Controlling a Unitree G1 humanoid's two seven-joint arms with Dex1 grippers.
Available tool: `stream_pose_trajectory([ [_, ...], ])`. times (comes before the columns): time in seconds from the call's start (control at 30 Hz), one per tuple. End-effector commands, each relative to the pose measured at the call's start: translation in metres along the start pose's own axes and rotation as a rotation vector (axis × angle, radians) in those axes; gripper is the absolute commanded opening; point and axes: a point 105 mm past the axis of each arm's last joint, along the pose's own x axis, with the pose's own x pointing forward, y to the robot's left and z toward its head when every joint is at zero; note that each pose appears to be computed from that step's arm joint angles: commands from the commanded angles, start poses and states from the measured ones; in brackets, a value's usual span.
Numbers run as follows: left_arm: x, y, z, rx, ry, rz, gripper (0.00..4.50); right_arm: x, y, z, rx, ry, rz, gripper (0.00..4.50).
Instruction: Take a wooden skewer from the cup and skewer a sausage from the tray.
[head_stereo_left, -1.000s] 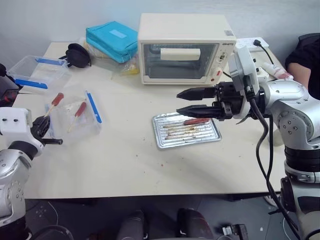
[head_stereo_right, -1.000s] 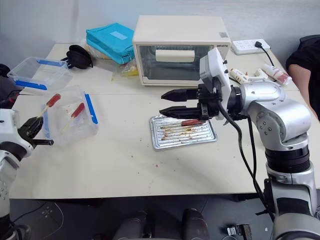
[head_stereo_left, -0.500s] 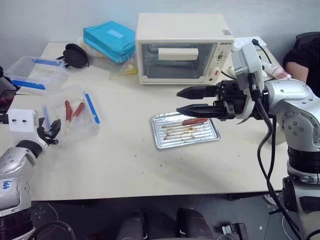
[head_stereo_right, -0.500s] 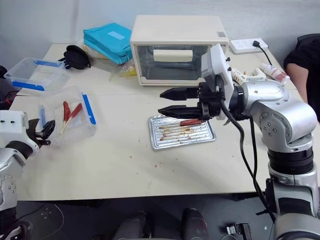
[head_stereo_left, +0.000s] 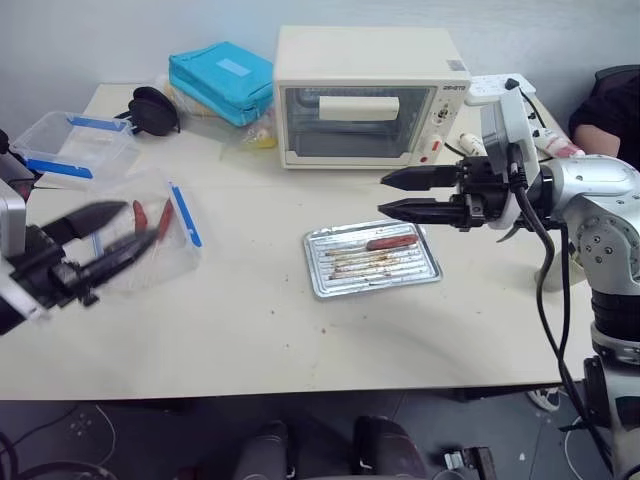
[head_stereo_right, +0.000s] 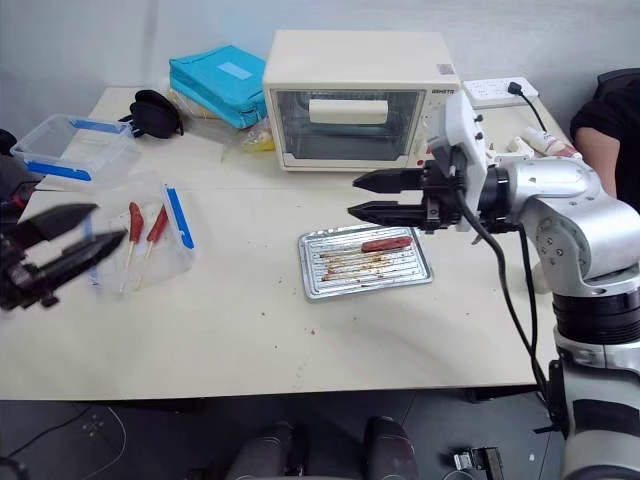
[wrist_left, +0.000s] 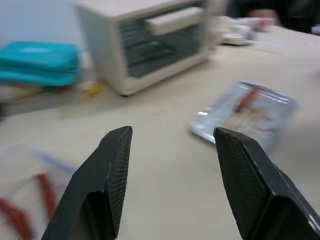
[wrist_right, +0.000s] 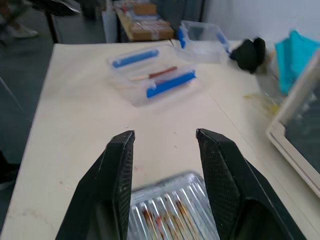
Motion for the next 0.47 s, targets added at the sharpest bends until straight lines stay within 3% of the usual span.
stream_pose_trajectory([
  [0.03,-0.016,0.006,0.008,0.002,0.048,-0.08,2.76,-0.04,-0.005,-0.002,-0.031,0.079,-0.058,2.05],
  [0.3,-0.019,0.015,-0.005,0.026,0.159,-0.181,2.76,-0.124,0.006,-0.03,0.082,0.322,-0.183,2.05],
  [0.47,-0.017,0.008,-0.013,-0.002,0.154,-0.223,2.76,-0.141,0.02,-0.033,0.114,0.349,-0.197,2.05],
])
